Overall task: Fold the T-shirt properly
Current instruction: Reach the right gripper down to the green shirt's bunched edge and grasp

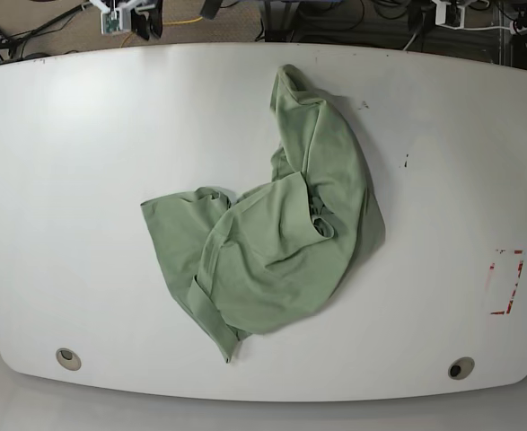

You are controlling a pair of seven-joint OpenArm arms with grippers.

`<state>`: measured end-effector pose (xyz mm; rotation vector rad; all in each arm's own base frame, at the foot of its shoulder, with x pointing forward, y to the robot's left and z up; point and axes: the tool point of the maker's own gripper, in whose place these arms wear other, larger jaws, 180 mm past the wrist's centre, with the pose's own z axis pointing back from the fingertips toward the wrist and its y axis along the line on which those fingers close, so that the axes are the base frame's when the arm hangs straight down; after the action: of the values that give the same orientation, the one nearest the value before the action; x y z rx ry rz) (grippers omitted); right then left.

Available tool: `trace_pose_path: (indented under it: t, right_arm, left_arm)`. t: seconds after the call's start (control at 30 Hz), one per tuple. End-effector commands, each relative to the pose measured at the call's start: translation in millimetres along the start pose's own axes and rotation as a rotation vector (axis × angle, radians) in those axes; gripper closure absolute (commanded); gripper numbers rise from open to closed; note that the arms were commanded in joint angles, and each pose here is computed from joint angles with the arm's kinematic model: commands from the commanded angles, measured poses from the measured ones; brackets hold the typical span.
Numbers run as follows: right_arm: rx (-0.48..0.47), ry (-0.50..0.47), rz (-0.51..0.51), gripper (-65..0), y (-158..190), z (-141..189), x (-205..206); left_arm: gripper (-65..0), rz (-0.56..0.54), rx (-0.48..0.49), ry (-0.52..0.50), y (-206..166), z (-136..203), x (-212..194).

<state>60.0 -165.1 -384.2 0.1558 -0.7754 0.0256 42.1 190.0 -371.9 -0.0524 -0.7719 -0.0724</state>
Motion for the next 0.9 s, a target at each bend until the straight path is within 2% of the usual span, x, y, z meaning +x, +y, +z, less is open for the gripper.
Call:
trace_pose_path:
  t: [0.0, 0.27, 0.53, 0.6, 0.63, 0.73, 0.8, 0.87]
  right_arm:
    - [0.012, -0.038, 0.048, -10.1, -5.4, -14.6, 23.4]
    - [0.015, -0.043, 0.180, -10.9, -24.3, -65.5, 84.3]
    - [0.050, -0.046, 0.350, -11.9, -20.9, -106.1, 166.8]
    - [0.046, -0.061, 0.370, -17.0, -20.8, -112.5, 187.5]
    - [0.044, -0.076, 0.370, -22.7, -21.3, -117.9, 202.9]
    - [0.043, -0.084, 0.352, -35.7, -19.5, -132.4, 229.7]
    - [0.057, -0.083, 0.328, -38.7, -19.5, -147.6, 248.4]
    - [0.078, -0.081, 0.305, -38.4, -18.7, -160.1, 259.3]
  left_arm:
    - [-10.7, 0.019, 0.000, -0.031, 0.7, -0.3, 9.0]
    - [-11.0, 0.044, -0.041, -0.054, -15.2, -8.2, 14.6]
    - [-11.0, 0.048, -0.059, -0.075, -21.5, -15.0, 20.8]
    - [-11.1, 0.048, -0.060, -0.076, -22.0, -15.4, 21.1]
    - [-11.4, 0.047, -0.059, -0.082, -21.5, -16.7, 23.0]
    - [-18.5, 0.043, -0.051, -0.106, -18.4, -21.3, 30.7]
    - [-23.7, 0.042, -0.050, -0.107, -17.9, -21.2, 30.8]
    - [-23.7, 0.042, -0.050, -0.108, -18.0, -21.2, 31.4]
